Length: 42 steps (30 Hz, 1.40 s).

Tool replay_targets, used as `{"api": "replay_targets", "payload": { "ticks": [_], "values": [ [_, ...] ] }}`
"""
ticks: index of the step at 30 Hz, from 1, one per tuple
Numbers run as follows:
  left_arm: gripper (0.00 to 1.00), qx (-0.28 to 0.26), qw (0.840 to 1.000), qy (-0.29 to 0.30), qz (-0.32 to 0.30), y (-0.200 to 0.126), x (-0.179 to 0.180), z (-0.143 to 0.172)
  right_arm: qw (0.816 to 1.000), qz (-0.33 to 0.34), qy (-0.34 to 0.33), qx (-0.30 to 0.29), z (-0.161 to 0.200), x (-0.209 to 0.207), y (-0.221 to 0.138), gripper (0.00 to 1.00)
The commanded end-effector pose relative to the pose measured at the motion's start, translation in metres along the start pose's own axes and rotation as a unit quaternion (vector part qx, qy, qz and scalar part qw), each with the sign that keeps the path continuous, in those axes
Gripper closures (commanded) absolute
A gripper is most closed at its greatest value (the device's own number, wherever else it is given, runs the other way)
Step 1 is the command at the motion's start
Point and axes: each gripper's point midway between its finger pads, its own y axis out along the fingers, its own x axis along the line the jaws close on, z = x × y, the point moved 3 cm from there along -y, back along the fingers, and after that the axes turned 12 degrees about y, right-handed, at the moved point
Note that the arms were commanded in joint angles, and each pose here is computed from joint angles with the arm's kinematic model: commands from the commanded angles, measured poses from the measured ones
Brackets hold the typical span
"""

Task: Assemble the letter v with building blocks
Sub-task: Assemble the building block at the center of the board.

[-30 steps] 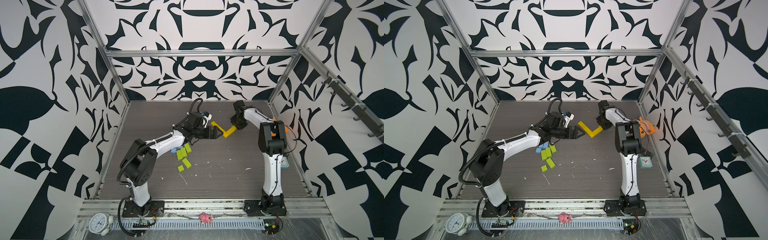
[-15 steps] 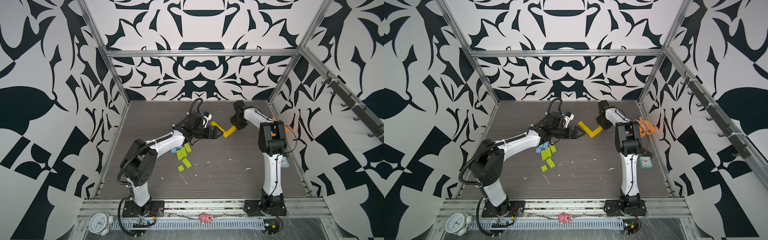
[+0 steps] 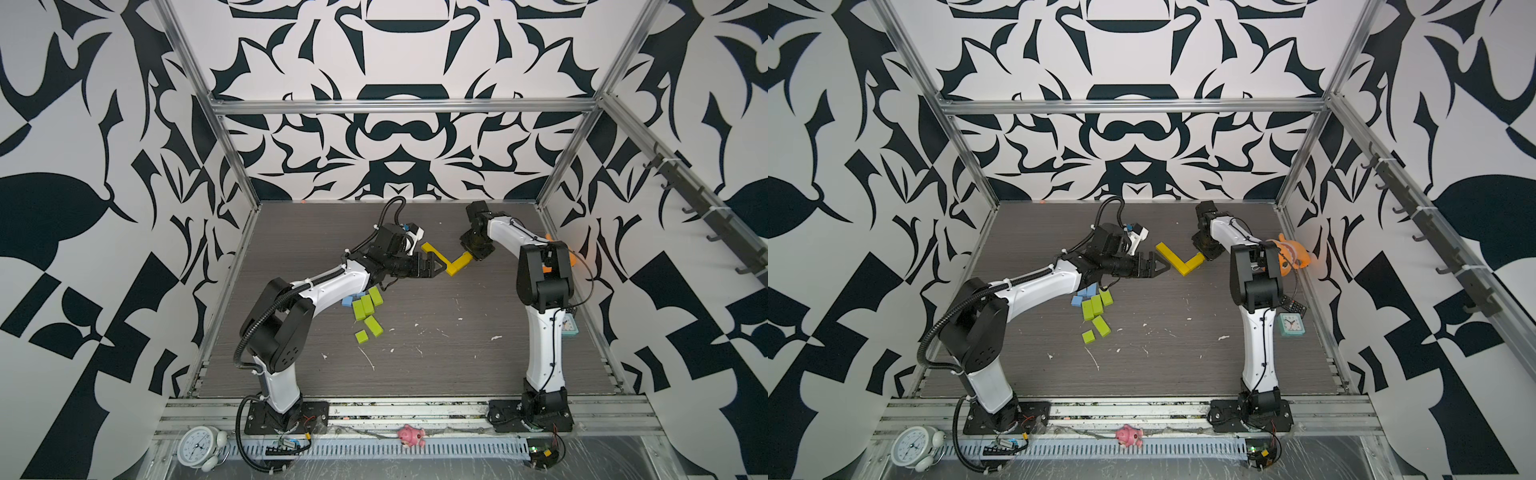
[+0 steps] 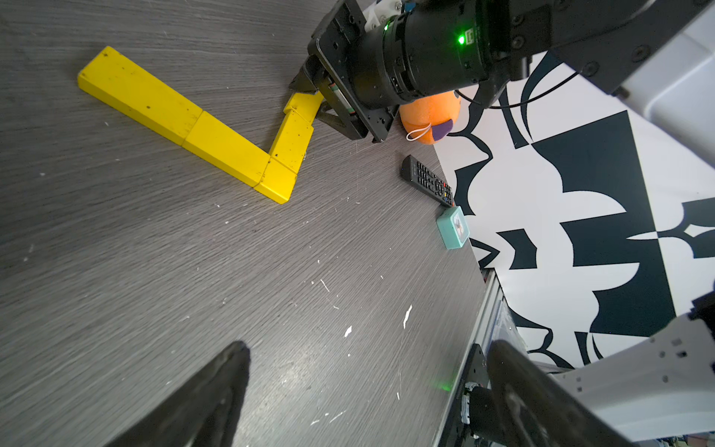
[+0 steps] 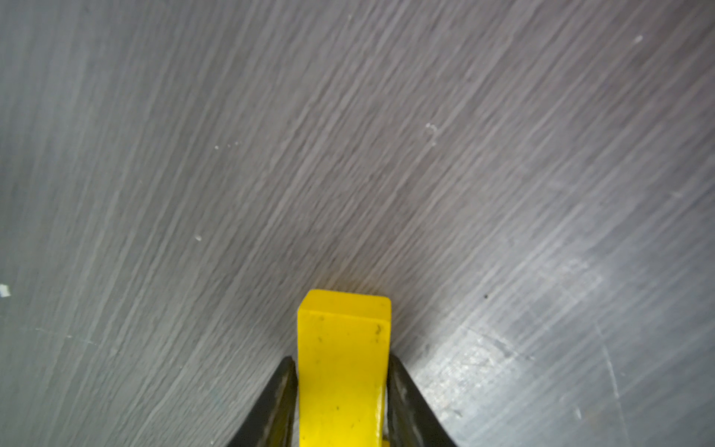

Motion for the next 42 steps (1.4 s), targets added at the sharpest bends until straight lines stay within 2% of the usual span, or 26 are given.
{"api": "replay_targets", "payload": {
  "ticks": [1, 11, 42],
  "values": [
    [0.01, -0.001, 1.0, 0.01, 0.009, -0.0008, -0.0067, -0.0027, 1.0, -0.015, -0.006, -0.007, -0.0032, 0.0033, -0.0297, 0.6],
    [0.01, -0.001, 1.0, 0.011, 0.009, -0.0009, -0.0063, -0.0028, 1.0, -0.014, -0.007, -0.008, -0.0027, 0.0019, -0.0306, 0.62],
    [0.01, 0.0, 1.0, 0.01, 0.009, -0.0004, -0.0063, -0.0025, 1.0, -0.013, -0.007, -0.007, -0.0023, 0.0011, -0.0284, 0.61]
  ]
}}
